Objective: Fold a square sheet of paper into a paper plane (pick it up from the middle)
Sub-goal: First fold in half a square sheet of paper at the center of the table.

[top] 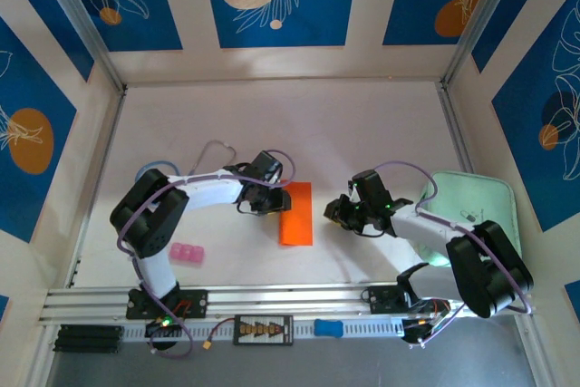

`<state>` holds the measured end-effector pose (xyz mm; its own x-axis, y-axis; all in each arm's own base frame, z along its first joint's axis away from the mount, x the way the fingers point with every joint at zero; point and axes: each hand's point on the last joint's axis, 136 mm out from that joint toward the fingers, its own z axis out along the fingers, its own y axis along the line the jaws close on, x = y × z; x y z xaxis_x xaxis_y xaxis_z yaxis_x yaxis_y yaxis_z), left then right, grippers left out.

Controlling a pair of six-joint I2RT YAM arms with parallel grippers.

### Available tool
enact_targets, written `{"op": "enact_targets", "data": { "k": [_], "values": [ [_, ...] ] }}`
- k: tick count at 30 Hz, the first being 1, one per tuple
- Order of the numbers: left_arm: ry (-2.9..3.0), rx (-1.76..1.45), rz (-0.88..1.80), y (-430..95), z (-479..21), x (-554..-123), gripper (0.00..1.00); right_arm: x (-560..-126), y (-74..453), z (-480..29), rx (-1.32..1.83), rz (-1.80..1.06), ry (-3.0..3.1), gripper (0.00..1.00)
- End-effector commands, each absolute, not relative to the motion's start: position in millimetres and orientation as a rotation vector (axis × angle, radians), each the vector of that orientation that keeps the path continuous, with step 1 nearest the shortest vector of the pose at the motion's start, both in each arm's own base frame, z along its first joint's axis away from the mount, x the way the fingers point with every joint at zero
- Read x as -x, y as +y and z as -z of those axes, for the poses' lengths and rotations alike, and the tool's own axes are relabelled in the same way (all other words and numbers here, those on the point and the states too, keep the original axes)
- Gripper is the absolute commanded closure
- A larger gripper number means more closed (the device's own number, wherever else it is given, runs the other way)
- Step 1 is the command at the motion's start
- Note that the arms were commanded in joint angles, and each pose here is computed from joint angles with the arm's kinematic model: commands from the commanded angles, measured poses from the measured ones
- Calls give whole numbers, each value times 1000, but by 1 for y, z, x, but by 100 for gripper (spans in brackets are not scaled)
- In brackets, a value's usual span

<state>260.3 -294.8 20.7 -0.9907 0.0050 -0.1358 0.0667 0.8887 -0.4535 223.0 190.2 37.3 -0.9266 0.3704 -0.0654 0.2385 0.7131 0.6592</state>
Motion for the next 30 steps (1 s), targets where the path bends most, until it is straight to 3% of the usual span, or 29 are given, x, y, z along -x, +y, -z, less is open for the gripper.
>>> {"op": "enact_targets", "data": {
  "k": [1, 30],
  "values": [
    [3001, -72, 546, -280, 13, -250, 60, -227, 199, -44, -439, -1045, 2721, 75],
    [2994, -78, 557, -287, 14, -254, 58, -226, 211, -42, -388, -1099, 2746, 76]
  ]
}}
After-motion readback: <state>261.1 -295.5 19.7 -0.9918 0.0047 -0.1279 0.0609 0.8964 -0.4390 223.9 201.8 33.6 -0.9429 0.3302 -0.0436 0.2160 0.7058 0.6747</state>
